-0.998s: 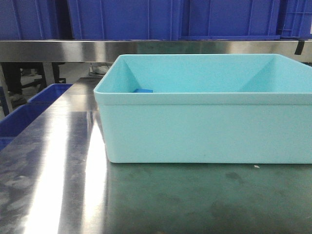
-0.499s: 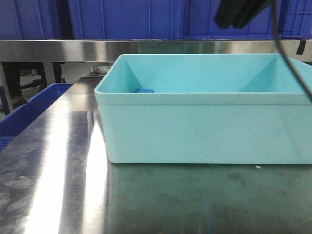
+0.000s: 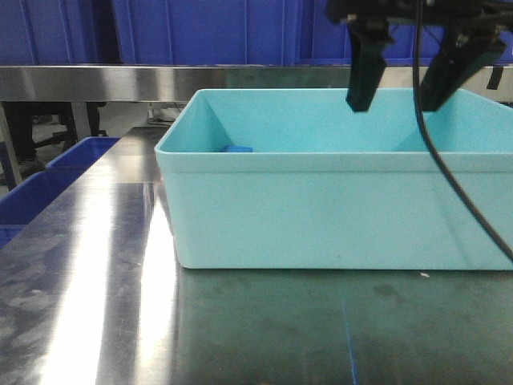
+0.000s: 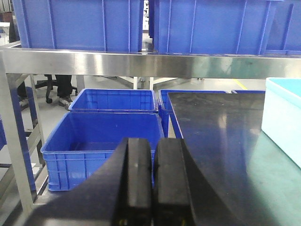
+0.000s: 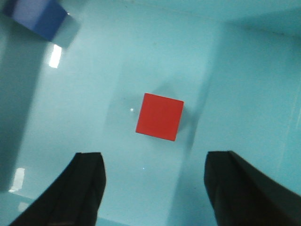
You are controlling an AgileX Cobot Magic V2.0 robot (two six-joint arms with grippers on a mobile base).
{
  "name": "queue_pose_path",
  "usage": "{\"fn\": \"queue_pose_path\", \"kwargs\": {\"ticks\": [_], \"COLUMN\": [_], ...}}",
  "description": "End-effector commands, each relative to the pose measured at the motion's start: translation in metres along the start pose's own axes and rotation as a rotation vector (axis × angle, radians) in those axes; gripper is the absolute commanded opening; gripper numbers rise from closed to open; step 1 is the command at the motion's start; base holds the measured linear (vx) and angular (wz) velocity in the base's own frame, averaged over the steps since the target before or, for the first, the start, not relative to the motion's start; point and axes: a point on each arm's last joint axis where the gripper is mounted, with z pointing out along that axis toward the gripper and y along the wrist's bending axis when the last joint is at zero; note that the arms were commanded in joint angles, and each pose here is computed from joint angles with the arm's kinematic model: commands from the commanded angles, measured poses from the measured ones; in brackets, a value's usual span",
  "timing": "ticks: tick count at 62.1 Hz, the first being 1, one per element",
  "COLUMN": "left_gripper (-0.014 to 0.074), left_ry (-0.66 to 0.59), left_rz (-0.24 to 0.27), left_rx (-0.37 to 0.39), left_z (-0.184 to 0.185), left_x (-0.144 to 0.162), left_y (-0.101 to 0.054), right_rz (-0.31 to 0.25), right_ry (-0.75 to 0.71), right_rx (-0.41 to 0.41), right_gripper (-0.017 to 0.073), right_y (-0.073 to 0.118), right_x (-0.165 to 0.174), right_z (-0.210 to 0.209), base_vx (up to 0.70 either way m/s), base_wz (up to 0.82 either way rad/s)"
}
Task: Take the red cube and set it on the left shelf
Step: 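Lower the open right gripper into the teal bin over the red cube, then close the right gripper on the red cube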
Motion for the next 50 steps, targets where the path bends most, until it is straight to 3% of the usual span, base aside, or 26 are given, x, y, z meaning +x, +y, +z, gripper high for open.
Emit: {"fn": "queue_pose_path", "kwargs": {"ticks": [1, 42, 50], "left_gripper": [0.0101, 0.0101, 0.0101], "left_ry": [-0.076, -0.076, -0.076], "left_rz": [-0.006, -0.006, -0.006], "left_rx": [0.001, 0.001, 0.001], "left_z": [0.000, 0.000, 0.000], "left_x": [-0.001, -0.001, -0.001], "left_y": [0.000, 0.000, 0.000], "right_rz": [0.001, -0.036, -0.043], "right_ry": [-0.090, -0.018, -0.014], "right_rx": [0.000, 0.049, 0.057], "right_gripper": [0.0560, 0.0558, 0.0497], "right_y": [-0.001, -0.002, -0.003], "right_x": [-0.012, -0.019, -0.019], "right_z": [-0.012, 0.075, 0.078], "base_vx": [0.00, 0.00, 0.00], "base_wz": [0.00, 0.00, 0.00]}}
